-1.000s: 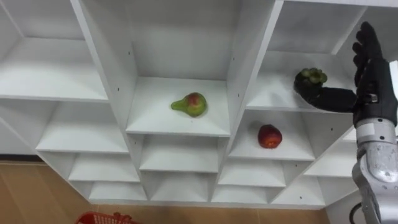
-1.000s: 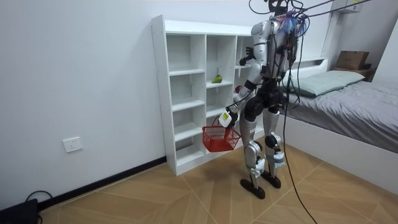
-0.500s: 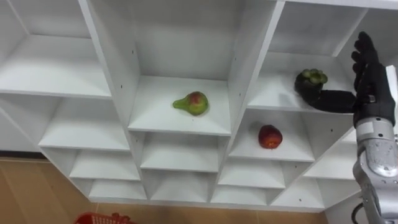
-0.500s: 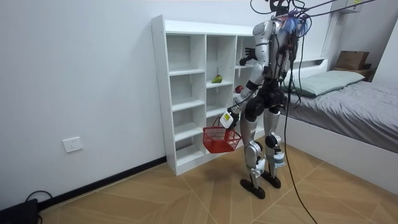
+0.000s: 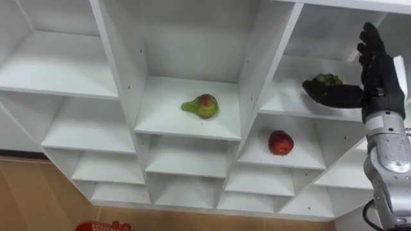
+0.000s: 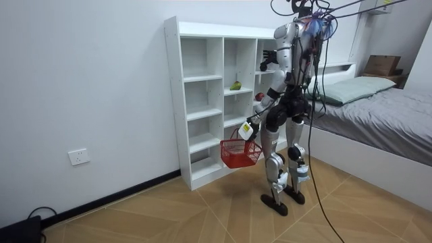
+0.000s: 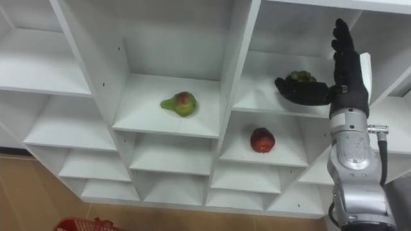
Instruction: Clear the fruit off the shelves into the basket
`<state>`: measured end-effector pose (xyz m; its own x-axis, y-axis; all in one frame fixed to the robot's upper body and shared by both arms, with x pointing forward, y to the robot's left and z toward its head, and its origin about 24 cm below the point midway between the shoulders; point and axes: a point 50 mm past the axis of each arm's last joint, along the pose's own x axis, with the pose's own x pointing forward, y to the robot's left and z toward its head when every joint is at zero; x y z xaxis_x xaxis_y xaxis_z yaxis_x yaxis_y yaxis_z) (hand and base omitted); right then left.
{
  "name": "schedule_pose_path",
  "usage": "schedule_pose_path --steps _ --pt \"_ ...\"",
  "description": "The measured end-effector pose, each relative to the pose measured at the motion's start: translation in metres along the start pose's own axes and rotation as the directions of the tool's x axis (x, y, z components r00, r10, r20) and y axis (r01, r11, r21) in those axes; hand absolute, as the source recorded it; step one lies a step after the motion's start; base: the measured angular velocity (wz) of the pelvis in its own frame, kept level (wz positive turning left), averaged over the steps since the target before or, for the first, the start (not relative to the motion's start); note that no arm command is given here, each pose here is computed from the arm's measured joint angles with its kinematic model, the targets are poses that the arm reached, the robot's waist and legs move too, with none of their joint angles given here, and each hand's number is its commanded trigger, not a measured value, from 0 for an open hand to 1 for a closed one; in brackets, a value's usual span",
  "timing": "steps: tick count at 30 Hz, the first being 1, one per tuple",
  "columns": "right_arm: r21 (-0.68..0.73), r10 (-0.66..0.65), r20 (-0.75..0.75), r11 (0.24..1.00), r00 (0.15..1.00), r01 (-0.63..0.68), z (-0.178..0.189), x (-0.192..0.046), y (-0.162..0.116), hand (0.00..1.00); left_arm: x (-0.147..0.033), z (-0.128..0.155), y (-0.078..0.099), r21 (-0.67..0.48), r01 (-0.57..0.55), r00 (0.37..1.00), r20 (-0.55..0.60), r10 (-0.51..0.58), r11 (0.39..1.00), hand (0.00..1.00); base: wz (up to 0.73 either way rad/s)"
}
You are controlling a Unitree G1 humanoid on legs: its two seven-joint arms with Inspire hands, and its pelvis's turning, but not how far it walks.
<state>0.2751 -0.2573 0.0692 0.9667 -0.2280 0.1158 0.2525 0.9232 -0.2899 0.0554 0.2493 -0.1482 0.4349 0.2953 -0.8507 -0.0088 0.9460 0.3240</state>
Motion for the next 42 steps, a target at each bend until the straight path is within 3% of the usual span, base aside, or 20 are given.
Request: schedule_pose_path --steps 13,18,39,40,41,42 --pt "-0.040 0.072 -0.065 0.996 0.995 -0.074 -0.012 0.005 0.004 0.00 0.000 0.001 -0.001 0.004 0.038 0.999 0.002 -0.038 0.999 1.00 0.00" --pt "-0.047 0.061 -0.170 0.996 0.984 -0.070 -0.035 0.004 0.001 0.00 -0.001 -0.003 0.000 -0.001 0.034 0.999 -0.008 -0.034 0.999 1.00 0.02" --pt "-0.060 0.075 -0.211 0.994 0.975 -0.089 -0.050 0.007 -0.002 0.00 -0.002 -0.005 0.001 0.005 0.025 0.999 -0.023 -0.024 1.000 1.00 0.04" --pt "-0.061 0.076 -0.212 0.994 0.974 -0.091 -0.050 0.007 -0.002 0.07 -0.002 -0.006 0.001 0.005 0.025 0.999 -0.025 -0.024 1.000 1.00 0.00" --pt "-0.063 0.077 -0.214 0.994 0.974 -0.093 -0.050 0.008 -0.002 0.69 -0.002 -0.006 0.001 0.005 0.025 0.999 -0.029 -0.024 1.000 1.00 0.00" --pt "-0.063 0.077 -0.215 0.994 0.974 -0.093 -0.050 0.007 -0.002 1.00 -0.002 -0.006 0.001 0.005 0.025 0.999 -0.030 -0.024 1.000 1.00 0.00"
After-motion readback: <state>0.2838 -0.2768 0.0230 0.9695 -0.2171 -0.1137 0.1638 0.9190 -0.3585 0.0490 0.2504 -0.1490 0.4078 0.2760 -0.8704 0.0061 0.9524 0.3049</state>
